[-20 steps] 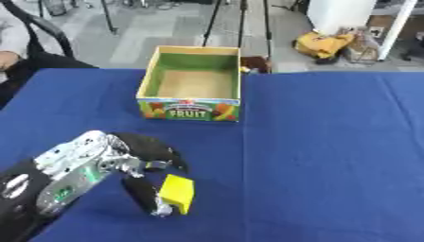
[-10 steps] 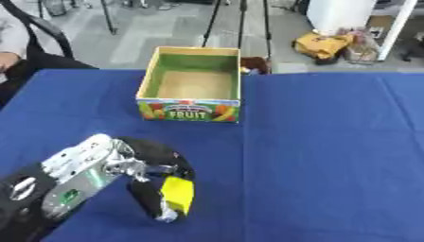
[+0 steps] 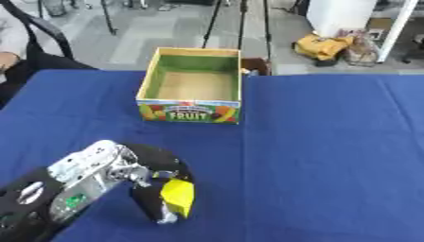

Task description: Pick up objects on the table and place them in the box.

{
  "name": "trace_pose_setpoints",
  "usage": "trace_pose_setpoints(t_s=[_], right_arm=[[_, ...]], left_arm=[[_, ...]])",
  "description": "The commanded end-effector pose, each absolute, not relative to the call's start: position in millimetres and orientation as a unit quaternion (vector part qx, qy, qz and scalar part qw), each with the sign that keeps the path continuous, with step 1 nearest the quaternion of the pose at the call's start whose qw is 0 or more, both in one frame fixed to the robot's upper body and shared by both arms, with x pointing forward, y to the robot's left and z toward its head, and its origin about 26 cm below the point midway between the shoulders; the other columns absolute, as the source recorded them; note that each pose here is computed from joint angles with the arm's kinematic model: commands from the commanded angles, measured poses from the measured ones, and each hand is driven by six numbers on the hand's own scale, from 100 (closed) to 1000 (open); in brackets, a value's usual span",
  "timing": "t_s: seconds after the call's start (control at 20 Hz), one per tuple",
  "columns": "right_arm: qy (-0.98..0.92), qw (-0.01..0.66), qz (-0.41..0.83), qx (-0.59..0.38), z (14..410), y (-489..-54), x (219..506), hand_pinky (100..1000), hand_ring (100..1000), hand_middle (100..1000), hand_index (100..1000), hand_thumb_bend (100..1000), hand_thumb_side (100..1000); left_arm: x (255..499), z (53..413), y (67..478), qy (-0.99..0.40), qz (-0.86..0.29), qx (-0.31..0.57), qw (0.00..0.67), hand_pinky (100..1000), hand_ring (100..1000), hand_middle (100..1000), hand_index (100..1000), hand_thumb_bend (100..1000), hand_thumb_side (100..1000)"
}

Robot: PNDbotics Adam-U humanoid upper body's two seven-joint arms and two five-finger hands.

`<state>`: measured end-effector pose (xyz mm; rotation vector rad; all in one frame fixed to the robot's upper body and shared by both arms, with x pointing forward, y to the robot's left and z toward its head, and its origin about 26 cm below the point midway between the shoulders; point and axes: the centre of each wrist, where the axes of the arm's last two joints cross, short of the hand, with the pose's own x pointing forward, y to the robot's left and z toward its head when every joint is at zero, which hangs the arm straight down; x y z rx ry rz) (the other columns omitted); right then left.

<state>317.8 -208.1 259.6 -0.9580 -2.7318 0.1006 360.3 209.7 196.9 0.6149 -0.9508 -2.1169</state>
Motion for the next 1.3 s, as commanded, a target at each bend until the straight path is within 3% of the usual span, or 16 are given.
trace_pose_setpoints(t_s=[0.05, 0.35, 0.4, 0.8, 1.1, 1.3], right_arm=[[-0.94, 0.108, 0.027, -0.324, 267, -207, 315, 720, 798, 518, 815, 146, 675], [-0.94, 0.108, 0.025, -0.323, 267, -207, 315, 721, 799, 519, 816, 144, 669], [-0.94, 0.108, 0.025, -0.323, 267, -207, 315, 721, 799, 519, 815, 144, 668], [-0.94, 0.108, 0.021, -0.323, 267, -208, 315, 720, 799, 519, 816, 144, 661], [-0.94, 0.109, 0.019, -0.324, 267, -208, 315, 720, 798, 518, 816, 143, 656], [-0.94, 0.109, 0.017, -0.324, 267, -208, 315, 720, 798, 519, 815, 140, 653]], left_arm=[[362, 203, 212, -0.367, -0.823, 0.251, 0.355, 685, 825, 871, 983, 371, 660], [363, 203, 211, -0.371, -0.821, 0.248, 0.357, 668, 804, 809, 950, 342, 658], [363, 203, 211, -0.371, -0.82, 0.248, 0.358, 649, 765, 741, 918, 317, 656], [360, 207, 207, -0.376, -0.817, 0.257, 0.352, 557, 676, 632, 818, 248, 646], [359, 212, 207, -0.379, -0.815, 0.271, 0.346, 528, 648, 614, 802, 110, 633], [355, 221, 208, -0.385, -0.809, 0.287, 0.34, 517, 640, 613, 797, 100, 631]])
